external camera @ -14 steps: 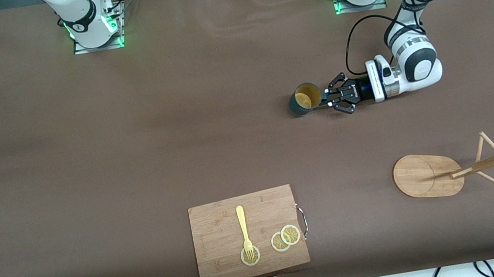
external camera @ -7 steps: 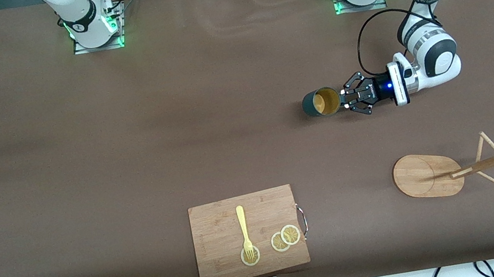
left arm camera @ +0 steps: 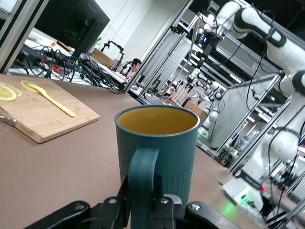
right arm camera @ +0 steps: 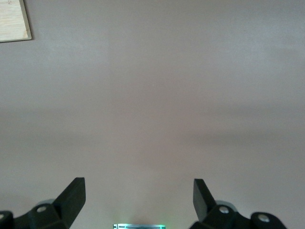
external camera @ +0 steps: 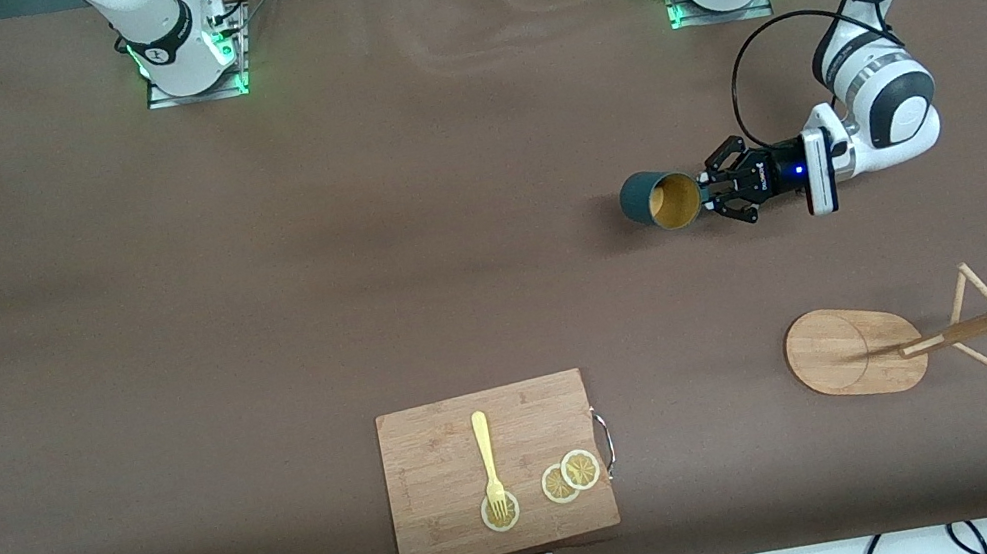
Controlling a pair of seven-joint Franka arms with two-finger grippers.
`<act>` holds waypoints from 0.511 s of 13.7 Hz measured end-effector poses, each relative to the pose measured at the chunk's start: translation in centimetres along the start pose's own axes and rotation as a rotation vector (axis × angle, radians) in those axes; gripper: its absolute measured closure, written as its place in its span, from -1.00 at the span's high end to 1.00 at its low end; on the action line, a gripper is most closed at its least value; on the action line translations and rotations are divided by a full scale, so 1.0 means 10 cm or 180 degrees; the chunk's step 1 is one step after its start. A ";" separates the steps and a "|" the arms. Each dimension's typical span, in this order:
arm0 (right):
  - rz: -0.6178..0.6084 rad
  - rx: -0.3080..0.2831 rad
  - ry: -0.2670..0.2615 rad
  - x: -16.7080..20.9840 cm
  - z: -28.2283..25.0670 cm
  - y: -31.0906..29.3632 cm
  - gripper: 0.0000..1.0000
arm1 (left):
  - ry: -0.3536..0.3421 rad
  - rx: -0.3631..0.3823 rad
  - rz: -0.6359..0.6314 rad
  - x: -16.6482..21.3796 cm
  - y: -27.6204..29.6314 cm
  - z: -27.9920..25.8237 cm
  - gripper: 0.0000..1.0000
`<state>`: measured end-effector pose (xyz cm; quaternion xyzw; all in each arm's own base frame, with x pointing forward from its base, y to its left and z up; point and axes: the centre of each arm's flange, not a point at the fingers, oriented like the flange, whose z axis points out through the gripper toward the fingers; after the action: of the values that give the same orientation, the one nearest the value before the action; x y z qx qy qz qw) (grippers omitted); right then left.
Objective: Pass cup and hang on rack
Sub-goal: 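Grasp the mug handle with the left gripper and lift, then carry the teal mug with the left gripper toward the wooden rack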
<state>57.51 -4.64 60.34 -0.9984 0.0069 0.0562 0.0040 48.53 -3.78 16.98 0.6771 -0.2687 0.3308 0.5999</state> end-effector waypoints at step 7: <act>0.0001 0.0000 0.0002 0.00 0.00 0.00 1.00 | 0.0312 -0.0107 -0.1451 0.06 0.05 -0.70 -0.59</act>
<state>57.52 -4.66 60.34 -0.9984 0.0071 0.0559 0.0040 47.66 3.15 18.18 0.6933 -0.0848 0.2147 0.6826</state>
